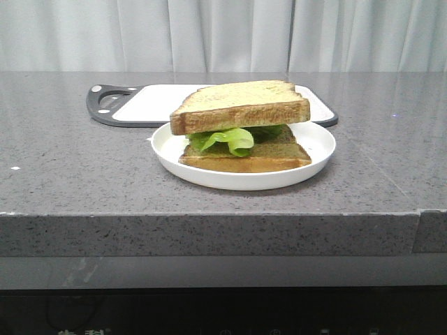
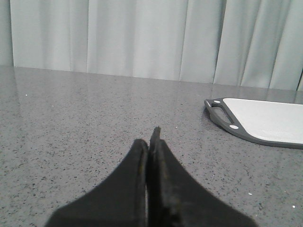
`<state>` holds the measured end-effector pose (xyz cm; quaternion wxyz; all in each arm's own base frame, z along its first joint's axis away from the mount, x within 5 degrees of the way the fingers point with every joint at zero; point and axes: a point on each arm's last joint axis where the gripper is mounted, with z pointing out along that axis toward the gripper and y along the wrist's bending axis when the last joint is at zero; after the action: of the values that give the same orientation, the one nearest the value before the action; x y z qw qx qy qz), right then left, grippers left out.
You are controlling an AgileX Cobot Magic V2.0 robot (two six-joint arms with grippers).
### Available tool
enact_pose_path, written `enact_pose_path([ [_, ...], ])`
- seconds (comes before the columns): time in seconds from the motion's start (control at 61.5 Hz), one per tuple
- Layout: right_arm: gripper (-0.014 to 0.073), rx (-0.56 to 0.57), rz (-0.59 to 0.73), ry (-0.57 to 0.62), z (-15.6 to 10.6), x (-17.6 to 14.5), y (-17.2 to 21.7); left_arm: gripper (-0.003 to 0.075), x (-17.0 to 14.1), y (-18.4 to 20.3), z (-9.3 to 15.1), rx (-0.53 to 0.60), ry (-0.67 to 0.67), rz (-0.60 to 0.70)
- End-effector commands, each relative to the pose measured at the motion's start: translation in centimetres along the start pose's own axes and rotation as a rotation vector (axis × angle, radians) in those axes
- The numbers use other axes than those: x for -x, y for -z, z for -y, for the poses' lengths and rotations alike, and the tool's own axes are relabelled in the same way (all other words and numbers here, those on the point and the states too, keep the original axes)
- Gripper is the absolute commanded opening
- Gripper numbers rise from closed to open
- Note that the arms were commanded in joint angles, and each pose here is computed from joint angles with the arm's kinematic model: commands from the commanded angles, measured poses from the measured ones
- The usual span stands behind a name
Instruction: Left arm grabs bread, right arm adds lettuce
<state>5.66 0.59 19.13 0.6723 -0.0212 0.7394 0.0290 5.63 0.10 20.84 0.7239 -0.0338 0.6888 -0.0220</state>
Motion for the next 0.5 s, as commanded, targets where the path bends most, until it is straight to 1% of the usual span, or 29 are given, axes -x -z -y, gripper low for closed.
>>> enact_pose_path([
  [0.0, -0.0118, -0.034, 0.122, -0.006, 0.28, 0.92, 0.29, -0.0020, 0.75, 0.18, 0.07, -0.012, 0.007, 0.101],
  [0.488, -0.0118, -0.043, 0.153, -0.015, 0.37, 1.21, 0.31, -0.0020, 0.75, 0.18, 0.07, -0.012, 0.007, 0.101],
])
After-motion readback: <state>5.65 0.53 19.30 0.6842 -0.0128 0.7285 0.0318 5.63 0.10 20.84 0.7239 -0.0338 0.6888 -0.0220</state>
